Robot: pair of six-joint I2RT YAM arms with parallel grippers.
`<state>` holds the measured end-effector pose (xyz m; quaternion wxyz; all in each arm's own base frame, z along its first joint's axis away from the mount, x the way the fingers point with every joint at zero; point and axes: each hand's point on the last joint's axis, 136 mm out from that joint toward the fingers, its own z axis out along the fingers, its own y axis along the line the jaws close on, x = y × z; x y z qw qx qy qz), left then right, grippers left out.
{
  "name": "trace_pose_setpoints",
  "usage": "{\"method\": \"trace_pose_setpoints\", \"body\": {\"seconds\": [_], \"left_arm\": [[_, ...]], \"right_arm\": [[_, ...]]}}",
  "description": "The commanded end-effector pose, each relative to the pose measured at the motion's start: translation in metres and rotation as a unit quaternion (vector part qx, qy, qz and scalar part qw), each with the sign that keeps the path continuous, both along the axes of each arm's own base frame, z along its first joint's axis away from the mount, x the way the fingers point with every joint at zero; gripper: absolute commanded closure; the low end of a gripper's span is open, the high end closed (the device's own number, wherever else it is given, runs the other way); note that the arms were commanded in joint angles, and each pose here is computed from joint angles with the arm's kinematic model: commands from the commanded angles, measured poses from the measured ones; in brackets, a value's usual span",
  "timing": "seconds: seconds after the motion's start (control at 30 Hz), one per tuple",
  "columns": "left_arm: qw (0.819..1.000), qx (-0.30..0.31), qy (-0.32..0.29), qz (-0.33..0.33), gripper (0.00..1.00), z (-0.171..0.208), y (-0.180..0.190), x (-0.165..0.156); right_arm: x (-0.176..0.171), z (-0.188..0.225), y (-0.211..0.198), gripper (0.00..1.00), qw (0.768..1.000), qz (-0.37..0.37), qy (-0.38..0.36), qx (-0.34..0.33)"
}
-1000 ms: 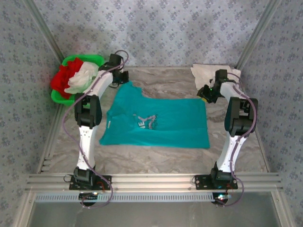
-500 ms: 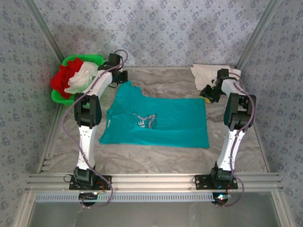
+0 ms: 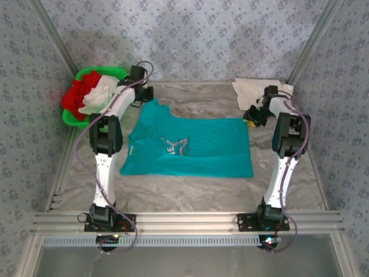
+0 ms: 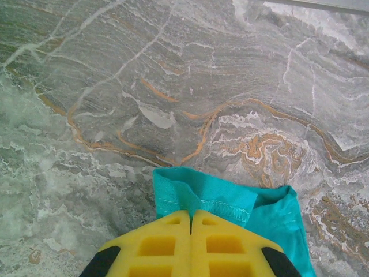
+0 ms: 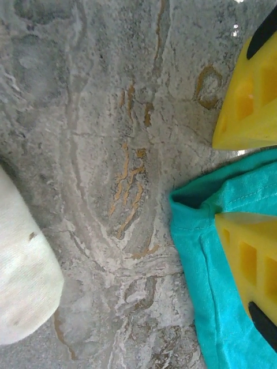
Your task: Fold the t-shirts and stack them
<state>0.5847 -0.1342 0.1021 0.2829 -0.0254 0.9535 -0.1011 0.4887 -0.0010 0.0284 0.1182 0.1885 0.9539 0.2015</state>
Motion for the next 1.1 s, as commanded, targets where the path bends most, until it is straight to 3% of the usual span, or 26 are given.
{"method": "trace_pose_setpoints", "body": {"seconds": [0.0, 0.6, 0.83, 0.93, 1.03, 1.07], "left_arm": [[1.000, 0.003, 0.015, 0.000, 1.00, -0.013, 0.003, -0.003], [1.000, 0.004, 0.012, -0.003, 1.00, -0.008, 0.004, -0.005], [1.000, 0.002, 0.015, -0.001, 1.00, -0.009, 0.005, -0.005], [1.000, 0.000, 0.014, 0.000, 1.00, -0.008, 0.007, -0.006], [1.000, -0.001, 0.013, 0.001, 1.00, -0.007, 0.007, -0.006], [1.000, -0.001, 0.014, 0.001, 1.00, -0.008, 0.008, -0.007]], "right_arm": [[0.011, 0.002, 0.009, 0.63, 1.000, -0.001, -0.014, 0.027], [0.037, -0.002, 0.018, 0.71, 0.999, -0.001, -0.028, 0.023], [0.034, 0.002, 0.030, 0.90, 0.999, 0.017, -0.024, 0.027], [0.029, 0.003, 0.029, 0.80, 0.999, 0.016, -0.020, 0.027], [0.026, 0.003, 0.028, 0.79, 0.999, 0.013, -0.020, 0.026], [0.026, 0.003, 0.026, 0.88, 0.999, 0.011, -0.020, 0.027]]}}
